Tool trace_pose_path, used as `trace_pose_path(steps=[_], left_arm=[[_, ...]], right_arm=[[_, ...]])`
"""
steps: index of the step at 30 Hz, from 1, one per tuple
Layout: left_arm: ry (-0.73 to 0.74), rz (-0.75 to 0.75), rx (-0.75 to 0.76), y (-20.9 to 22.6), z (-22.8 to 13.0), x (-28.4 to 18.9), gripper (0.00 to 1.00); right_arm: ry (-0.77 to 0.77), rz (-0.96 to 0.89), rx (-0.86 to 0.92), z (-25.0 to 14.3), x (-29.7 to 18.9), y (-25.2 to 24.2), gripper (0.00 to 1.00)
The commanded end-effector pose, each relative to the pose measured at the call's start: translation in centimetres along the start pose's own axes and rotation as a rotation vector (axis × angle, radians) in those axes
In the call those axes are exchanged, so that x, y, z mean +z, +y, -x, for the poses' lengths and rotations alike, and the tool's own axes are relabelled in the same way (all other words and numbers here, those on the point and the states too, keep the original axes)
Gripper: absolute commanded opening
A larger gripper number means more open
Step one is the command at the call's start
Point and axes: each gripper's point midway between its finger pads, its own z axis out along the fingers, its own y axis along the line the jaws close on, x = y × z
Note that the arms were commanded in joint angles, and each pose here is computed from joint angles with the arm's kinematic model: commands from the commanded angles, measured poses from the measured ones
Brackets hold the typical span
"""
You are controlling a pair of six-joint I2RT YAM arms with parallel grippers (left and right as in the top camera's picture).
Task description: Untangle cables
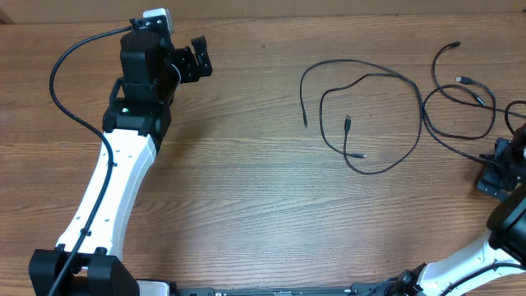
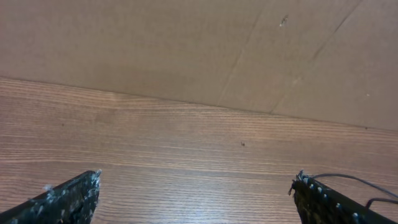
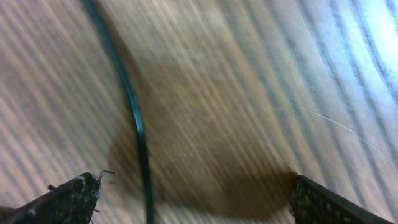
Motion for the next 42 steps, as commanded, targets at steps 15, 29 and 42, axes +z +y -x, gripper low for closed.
trace_pose_path(steps=[15,29,42], left_arm=[[0.005,-0.009,-0.034,-0.1,-0.1,0.2,1.00],[0.005,-0.009,-0.034,-0.1,-0.1,0.2,0.99],[0.005,-0.009,-0.042,-0.1,-0.1,0.2,0.99]], right_arm=[[0.083,-0.092,-0.043,-1.7,3.9,-1.8,0.38],[0.098,-0.086,-0.173,-1.8,3.8,-1.8,0.04],[0.164,0.131,-0.418,-2.0,-2.1,5.1,0.04]])
